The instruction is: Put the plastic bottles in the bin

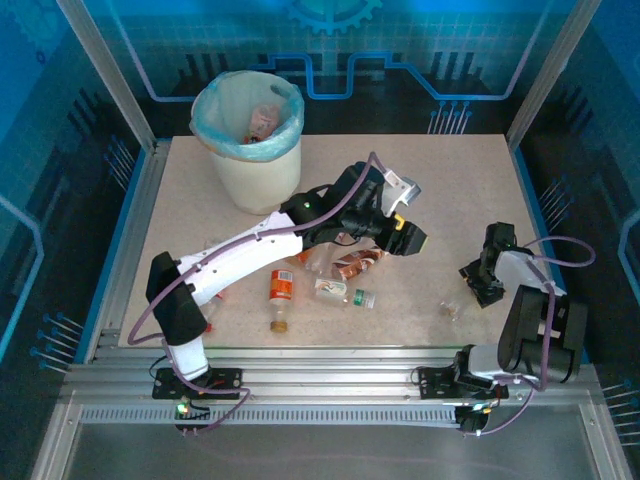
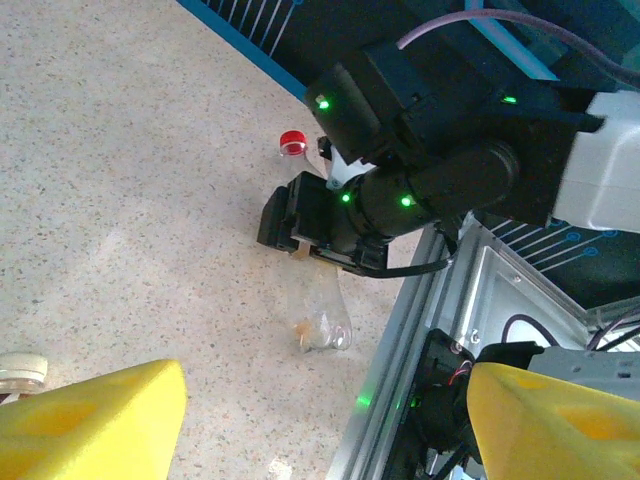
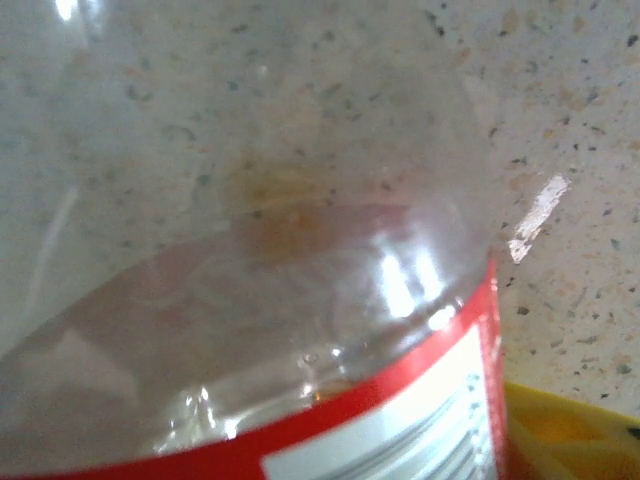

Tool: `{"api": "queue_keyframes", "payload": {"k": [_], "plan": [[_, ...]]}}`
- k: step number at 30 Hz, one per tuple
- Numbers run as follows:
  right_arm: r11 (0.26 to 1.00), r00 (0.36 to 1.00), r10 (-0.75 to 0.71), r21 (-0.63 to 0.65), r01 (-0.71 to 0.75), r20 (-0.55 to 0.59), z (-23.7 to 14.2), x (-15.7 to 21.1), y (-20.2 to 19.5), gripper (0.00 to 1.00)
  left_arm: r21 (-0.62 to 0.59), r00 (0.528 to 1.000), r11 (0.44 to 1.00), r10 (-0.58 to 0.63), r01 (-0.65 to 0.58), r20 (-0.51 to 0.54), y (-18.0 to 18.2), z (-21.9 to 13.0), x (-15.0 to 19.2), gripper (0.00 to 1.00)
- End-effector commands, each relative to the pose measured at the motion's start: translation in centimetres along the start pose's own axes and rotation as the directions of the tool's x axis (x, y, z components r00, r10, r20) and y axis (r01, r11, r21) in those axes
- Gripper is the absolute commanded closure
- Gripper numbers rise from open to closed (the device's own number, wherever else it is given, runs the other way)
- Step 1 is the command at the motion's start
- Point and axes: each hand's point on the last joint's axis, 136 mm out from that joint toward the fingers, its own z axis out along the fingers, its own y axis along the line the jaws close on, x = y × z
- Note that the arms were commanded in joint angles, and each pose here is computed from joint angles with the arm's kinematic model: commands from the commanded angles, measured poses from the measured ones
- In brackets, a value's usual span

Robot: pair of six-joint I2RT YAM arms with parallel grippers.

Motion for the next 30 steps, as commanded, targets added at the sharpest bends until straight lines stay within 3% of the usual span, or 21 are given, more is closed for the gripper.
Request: {"api": "queue_keyframes", "payload": {"k": [1,7,11,14,18,22,25,30], "plan": [[0.996,0.999,-0.028,-0.078,0.031,0.039,-1.5,-0.5,1.0,0.41,-0.027,0.999,1.0,0.001,0.0,0.054,0.6,-2.1,-1.6,0.25],[0.944,0.975,-0.141,-0.274,0.184,0.171,-6.8,-0.6,5.3,0.43,-0.067,0.99,0.997,-0.016,0.025,0.137,2.7,-5.4,-4.7,0.25],[0.806,0.921,-0.239,-0.466,0.364,0.306,-12.2,0.7,9.9,0.43,-0.106,0.972,0.99,-0.066,0.092,0.225,5.1,-9.2,-7.5,0.25],[0.614,0.853,-0.305,-0.598,0.516,0.424,-17.2,2.8,13.2,0.41,-0.106,0.929,0.976,-0.146,0.192,0.339,7.5,-12.6,-9.4,0.25],[0.336,0.752,-0.349,-0.674,0.658,0.559,-23.2,6.3,16.4,0.42,-0.088,0.872,0.962,-0.192,0.257,0.45,9.7,-16.2,-10.9,0.25],[0.056,0.628,-0.399,-0.666,0.744,0.668,-27.8,11.3,18.5,0.44,-0.075,0.883,0.976,-0.151,0.204,0.444,9.3,-17.4,-10.5,0.25],[-0.116,0.529,-0.42,-0.622,0.775,0.737,-29.7,15.1,19.6,0.44,-0.046,0.878,0.988,-0.109,0.147,0.467,8.4,-18.2,-9.6,0.22],[-0.333,0.403,-0.44,-0.563,0.757,0.803,-32.4,20.8,21.5,0.44,-0.022,0.865,0.999,-0.021,0.038,0.501,7.0,-19.4,-7.9,0.2]]}}
